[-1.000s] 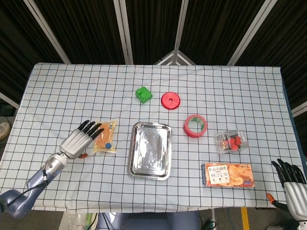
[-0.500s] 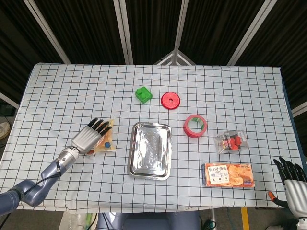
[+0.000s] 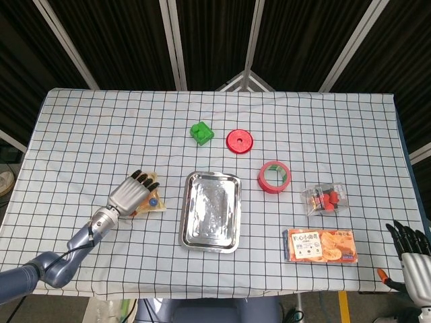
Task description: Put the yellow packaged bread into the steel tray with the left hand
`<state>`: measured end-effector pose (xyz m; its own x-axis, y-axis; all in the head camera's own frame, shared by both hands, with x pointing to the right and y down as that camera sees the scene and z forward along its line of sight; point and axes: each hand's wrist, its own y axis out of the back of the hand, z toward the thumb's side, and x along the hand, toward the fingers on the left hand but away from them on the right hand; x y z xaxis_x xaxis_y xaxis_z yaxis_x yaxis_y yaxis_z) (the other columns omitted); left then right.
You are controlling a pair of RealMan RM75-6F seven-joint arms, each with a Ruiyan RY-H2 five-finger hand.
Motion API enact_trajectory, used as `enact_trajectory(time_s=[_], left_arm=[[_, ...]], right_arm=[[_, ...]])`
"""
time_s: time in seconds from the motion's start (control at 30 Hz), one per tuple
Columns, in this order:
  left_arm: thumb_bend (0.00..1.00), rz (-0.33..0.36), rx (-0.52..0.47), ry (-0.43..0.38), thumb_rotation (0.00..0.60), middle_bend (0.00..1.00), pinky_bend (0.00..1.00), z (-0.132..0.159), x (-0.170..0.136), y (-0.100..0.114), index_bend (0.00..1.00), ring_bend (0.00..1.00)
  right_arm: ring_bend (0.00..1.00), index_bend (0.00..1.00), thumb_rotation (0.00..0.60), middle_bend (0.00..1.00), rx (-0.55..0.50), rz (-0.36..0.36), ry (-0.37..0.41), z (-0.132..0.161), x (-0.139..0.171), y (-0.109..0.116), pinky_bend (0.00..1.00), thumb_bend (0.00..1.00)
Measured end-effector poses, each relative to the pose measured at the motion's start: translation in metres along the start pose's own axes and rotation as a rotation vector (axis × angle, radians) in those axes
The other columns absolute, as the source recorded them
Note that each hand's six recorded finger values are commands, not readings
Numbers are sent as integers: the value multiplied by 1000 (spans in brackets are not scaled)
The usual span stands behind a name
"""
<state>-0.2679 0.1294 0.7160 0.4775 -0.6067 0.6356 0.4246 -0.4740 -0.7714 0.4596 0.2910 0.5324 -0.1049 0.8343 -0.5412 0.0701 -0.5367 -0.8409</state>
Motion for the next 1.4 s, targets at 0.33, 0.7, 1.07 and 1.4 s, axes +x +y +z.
enact_trajectory(time_s=[0.33,0.7,1.07,1.4], left_arm=[[102,85,18,117,600,449,406,-6,4,6,358,379],[101,282,1,121,600,441,406,7,-7,67,359,380],[101,325,-72,-60,600,416,406,109,42,108,345,379],[51,277,-11,-167,600,41,199,186,80,92,7,27]], right_arm=[[0,0,600,0,0,2,1,1,2,0,0,297],[0,0,600,0,-13,10,12,2,3,1,0,297],[0,0,600,0,-43,19,25,-1,1,3,0,297],[0,0,600,0,-65,19,-9,-16,2,8,0,297]])
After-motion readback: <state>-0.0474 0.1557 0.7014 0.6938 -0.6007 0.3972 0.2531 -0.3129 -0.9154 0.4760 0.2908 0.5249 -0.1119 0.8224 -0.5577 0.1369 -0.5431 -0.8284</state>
